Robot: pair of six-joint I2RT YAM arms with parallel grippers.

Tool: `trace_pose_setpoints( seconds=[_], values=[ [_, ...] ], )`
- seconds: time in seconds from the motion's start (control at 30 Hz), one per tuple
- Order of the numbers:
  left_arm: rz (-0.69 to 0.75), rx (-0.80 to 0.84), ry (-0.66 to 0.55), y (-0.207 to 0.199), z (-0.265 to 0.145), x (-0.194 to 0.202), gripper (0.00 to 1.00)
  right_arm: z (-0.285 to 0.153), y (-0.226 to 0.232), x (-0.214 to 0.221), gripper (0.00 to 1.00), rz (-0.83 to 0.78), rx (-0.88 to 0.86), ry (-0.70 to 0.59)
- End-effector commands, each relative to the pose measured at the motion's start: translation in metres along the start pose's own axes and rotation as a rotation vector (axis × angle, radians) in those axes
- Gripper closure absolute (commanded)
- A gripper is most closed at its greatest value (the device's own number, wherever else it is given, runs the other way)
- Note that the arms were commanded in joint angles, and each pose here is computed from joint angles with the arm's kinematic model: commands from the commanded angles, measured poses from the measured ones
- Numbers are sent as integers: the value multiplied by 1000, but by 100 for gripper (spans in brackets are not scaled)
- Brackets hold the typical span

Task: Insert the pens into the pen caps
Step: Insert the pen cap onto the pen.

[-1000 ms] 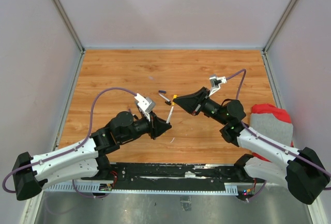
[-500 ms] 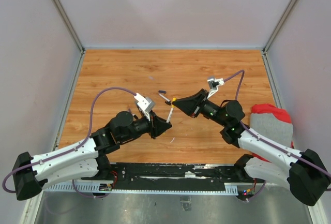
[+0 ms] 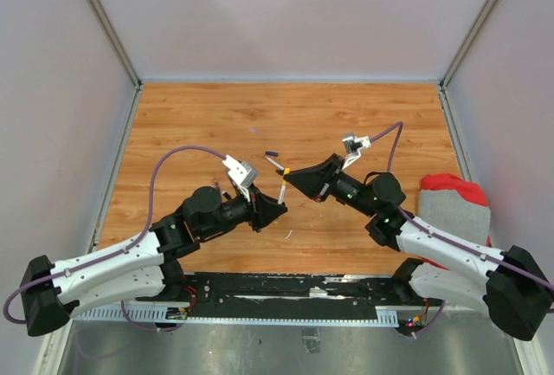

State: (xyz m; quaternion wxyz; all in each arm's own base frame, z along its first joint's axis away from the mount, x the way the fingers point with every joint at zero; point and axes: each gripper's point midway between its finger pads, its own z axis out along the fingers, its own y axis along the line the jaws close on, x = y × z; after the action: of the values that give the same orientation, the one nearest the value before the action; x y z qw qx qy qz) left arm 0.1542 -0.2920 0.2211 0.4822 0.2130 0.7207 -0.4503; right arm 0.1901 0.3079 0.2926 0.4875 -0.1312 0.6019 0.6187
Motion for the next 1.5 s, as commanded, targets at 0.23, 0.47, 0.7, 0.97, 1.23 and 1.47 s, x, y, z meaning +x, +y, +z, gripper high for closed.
trace_pose_setpoints(
  seconds=[0.23,0.47,0.7,0.97,1.23,1.47],
  values=[
    [-8,15,-92,-10,-3,-26,100,-9,3,20,72,14,-3,6],
    [-14,-12,-89,-3,-5,-23,100,-22,-2,1,54,-107,98,-27],
    [-25,-56,-109,5,-9,-24,100,-39,-6,-22,35,-170,195,-88],
    [-9,-98,-86,12,-11,-21,100,-53,2,-48,22,-282,299,-42],
    [6,-85,-61,10,-6,-18,100,-46,14,-70,22,-333,359,39],
    [5,-73,-53,8,-3,-16,99,-27,19,-69,23,-326,331,94]
  ],
)
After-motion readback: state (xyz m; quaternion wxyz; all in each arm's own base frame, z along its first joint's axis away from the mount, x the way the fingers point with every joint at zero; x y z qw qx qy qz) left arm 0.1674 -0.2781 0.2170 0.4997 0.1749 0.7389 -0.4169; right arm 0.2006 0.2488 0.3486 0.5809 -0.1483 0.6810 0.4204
